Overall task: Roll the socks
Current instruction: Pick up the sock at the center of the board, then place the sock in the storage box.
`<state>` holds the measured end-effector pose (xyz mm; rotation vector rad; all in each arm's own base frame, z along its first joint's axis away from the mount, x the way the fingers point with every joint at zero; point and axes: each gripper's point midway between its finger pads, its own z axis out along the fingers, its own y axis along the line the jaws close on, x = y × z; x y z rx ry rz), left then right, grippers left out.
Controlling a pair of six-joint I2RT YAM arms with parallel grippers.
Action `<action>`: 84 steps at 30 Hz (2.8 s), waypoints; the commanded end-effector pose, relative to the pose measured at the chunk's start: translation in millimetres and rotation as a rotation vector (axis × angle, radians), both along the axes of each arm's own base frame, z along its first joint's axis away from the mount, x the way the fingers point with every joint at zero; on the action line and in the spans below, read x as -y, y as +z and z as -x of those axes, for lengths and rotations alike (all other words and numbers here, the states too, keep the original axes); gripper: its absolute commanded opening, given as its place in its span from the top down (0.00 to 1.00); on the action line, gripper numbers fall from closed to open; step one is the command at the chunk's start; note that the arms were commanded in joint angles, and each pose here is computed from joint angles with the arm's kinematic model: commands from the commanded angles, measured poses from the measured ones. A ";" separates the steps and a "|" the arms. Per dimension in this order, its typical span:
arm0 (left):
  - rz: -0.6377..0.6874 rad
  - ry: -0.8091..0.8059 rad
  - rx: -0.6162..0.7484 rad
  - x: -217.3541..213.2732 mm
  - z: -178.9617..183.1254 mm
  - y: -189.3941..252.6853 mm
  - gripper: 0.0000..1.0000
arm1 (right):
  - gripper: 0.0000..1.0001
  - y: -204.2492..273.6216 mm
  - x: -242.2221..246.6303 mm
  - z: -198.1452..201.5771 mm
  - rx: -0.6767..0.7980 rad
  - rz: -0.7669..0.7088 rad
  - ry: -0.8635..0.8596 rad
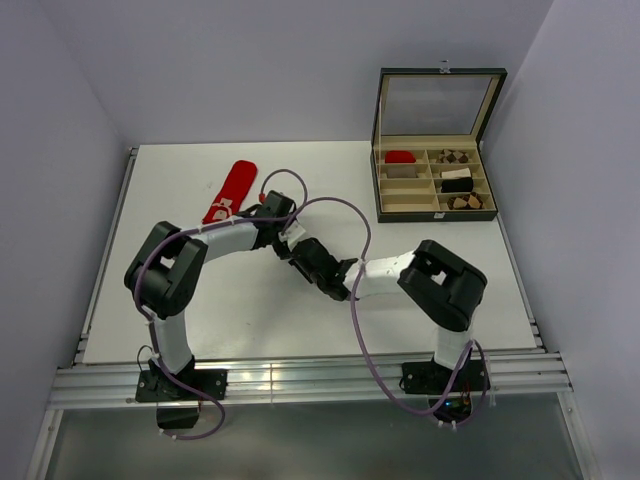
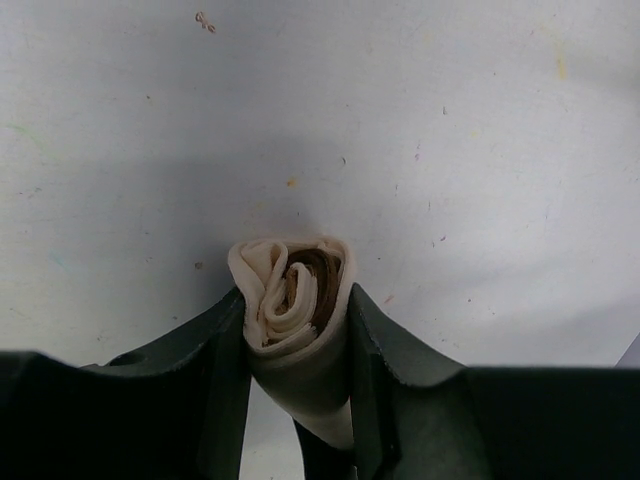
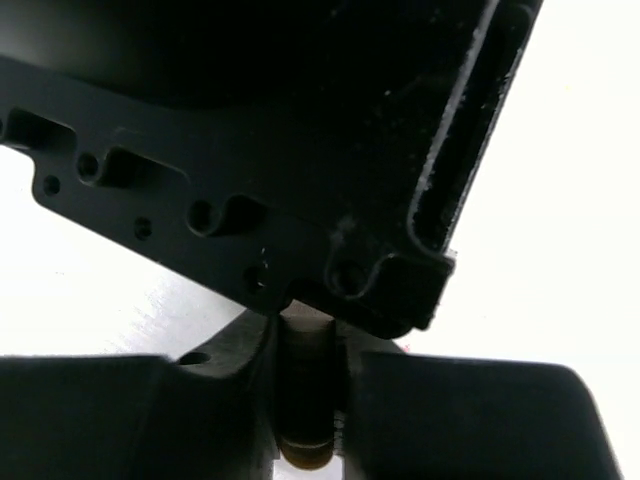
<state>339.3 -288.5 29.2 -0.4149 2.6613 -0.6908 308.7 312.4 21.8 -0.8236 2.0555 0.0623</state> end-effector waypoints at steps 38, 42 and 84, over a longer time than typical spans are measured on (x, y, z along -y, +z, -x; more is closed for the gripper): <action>-0.304 0.827 1.173 -302.7 26.7 331.0 0.00 | 1.00 147.4 205.6 -97.9 -0.228 -0.660 -1.050; -0.328 0.807 1.152 -302.1 25.7 317.9 0.01 | 1.00 152.1 220.1 -123.7 -0.276 -0.702 -1.174; -0.356 0.724 1.128 -292.8 19.3 298.8 0.01 | 1.00 68.0 312.6 -228.3 -0.217 -0.868 -1.794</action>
